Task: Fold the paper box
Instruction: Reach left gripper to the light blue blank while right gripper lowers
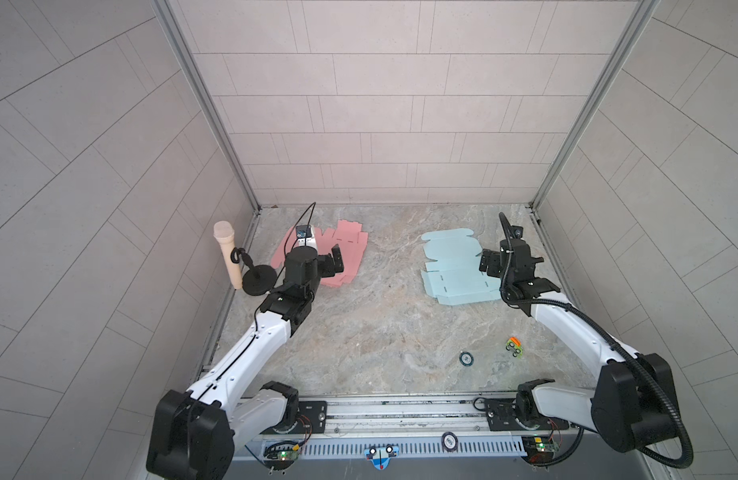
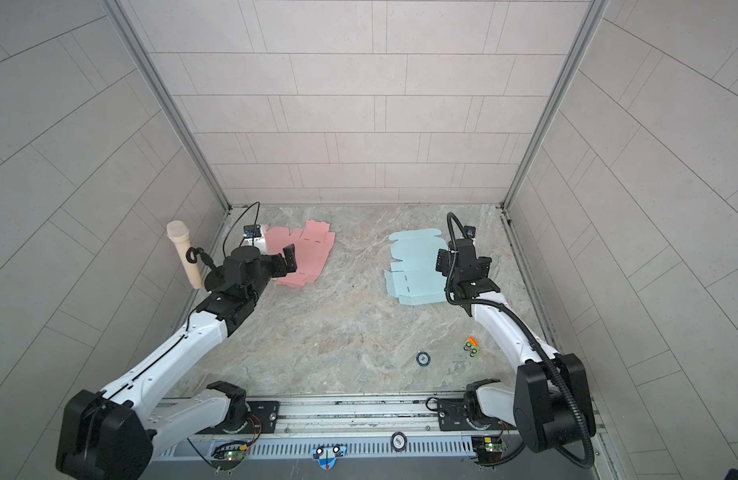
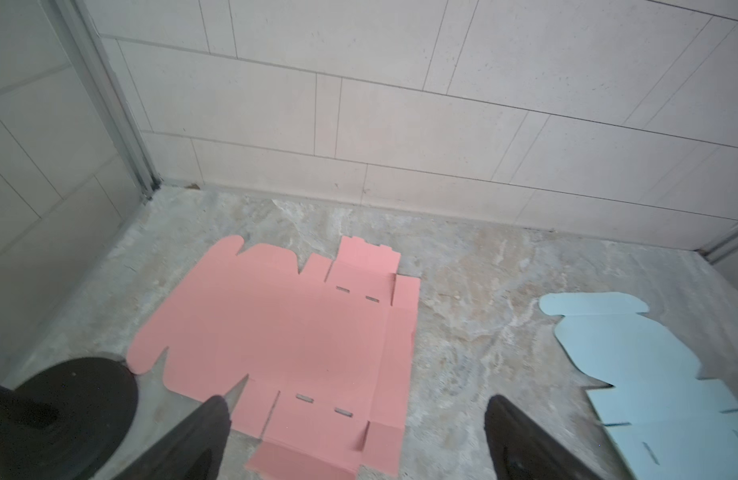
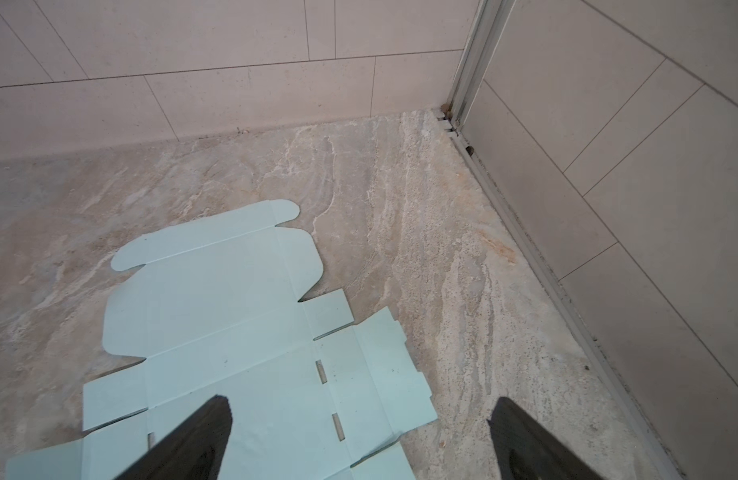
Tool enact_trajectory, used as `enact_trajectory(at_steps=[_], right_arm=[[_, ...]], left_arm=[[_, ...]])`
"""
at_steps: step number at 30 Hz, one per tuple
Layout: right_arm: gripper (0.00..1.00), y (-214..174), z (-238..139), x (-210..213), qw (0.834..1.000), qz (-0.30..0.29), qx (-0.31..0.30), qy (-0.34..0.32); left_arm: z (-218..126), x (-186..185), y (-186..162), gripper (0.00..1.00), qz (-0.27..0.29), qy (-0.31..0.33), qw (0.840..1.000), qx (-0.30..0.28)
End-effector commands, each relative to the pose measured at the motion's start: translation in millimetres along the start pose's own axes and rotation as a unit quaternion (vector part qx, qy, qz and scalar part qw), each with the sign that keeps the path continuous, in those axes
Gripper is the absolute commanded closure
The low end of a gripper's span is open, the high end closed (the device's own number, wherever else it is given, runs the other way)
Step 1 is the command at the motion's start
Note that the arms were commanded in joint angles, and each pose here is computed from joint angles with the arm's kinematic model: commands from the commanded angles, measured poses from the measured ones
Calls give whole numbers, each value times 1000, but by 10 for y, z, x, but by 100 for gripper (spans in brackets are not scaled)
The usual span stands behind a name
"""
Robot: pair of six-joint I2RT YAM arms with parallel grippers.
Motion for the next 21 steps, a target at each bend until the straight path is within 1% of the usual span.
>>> enact_trajectory(at_steps=[1,3,5,7,11,15,19,21], right_arm=[[0,-414,-82,306,992,-29,114,40],[0,-478,-121,434,989,-30,134,60],[0,-568,-175,581,984,-22,147,96],[0,-663,-241,697,980,-13,157,125],[0,-877,-367,842,973,-1,180,147],[0,-1053,-432,850,969,30,187,157],[1,-1164,-492,840,967,43,188,166],[2,-1198,-515,834,966,45,187,171]], left_arm=[[-117,-205,-475,0,-75,-28,987,136],[-177,-502,-627,0,-78,-69,980,170],[-237,-778,-807,0,-69,-101,972,202],[-255,-986,-988,0,-63,-118,963,233],[-225,-1415,-1329,0,-60,-166,941,288],[-98,-1686,-1532,0,-62,-182,929,316],[73,-1856,-1721,0,-58,-177,922,340],[179,-1925,-1819,0,-67,-174,918,350]])
Point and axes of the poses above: each gripper's point midway between its finger pads, its own z axis out along the fingers, its own x axis along the line the jaws close on, y = z × x, the point moved 1 cm from there along -z, back along the fingers, and after that the axes turned 14 degrees about -z, right-handed, at the moved point
